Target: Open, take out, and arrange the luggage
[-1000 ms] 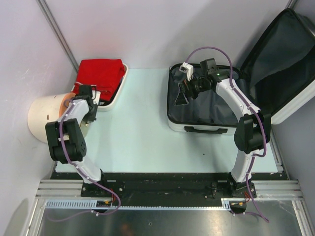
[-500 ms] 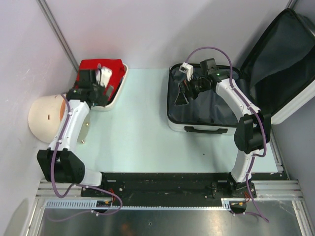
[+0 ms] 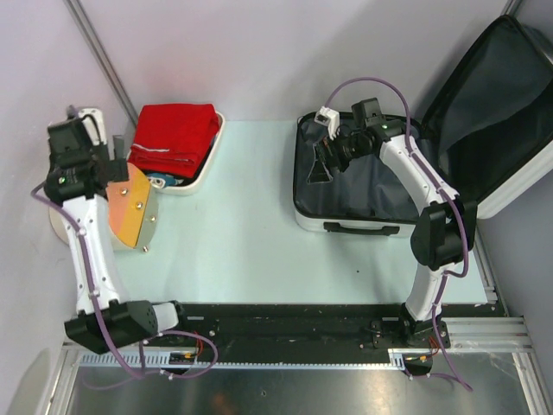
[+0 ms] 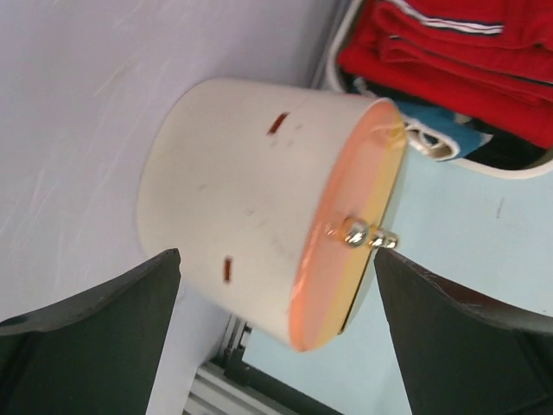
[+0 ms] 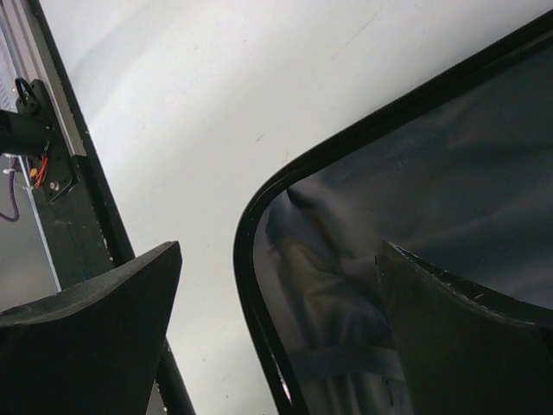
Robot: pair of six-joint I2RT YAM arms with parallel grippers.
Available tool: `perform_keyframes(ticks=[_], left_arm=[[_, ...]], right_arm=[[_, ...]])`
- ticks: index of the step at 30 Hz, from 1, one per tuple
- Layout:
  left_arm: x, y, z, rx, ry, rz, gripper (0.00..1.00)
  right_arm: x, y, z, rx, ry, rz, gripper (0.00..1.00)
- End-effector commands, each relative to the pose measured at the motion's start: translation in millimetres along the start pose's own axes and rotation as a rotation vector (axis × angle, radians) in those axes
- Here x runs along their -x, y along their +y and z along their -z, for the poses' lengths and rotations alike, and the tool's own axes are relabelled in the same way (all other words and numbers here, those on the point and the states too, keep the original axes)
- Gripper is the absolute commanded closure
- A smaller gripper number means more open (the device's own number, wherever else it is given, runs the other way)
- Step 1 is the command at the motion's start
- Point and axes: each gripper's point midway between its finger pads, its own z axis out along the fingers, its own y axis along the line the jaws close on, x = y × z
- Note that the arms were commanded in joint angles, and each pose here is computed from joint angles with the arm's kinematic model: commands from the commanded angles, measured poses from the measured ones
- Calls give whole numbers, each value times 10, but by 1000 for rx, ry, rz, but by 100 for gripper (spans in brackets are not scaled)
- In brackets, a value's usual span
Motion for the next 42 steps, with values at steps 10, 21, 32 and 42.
perform_keyframes(ticks=[10,21,32,42], left_arm=[[-725,47,154,-174,42,207,0],[-870,80,-108,-268,42,139,0],[-899,62,-309,-310,36,63,0],[-1023,-81,-392,-357,63,42,2]], right_arm=[[199,94,-79,17,49,63,0],[225,132,-118,17,52,70,0],[196,126,-102,15,64,63,0],[200,121,-115,20,63,61,0]])
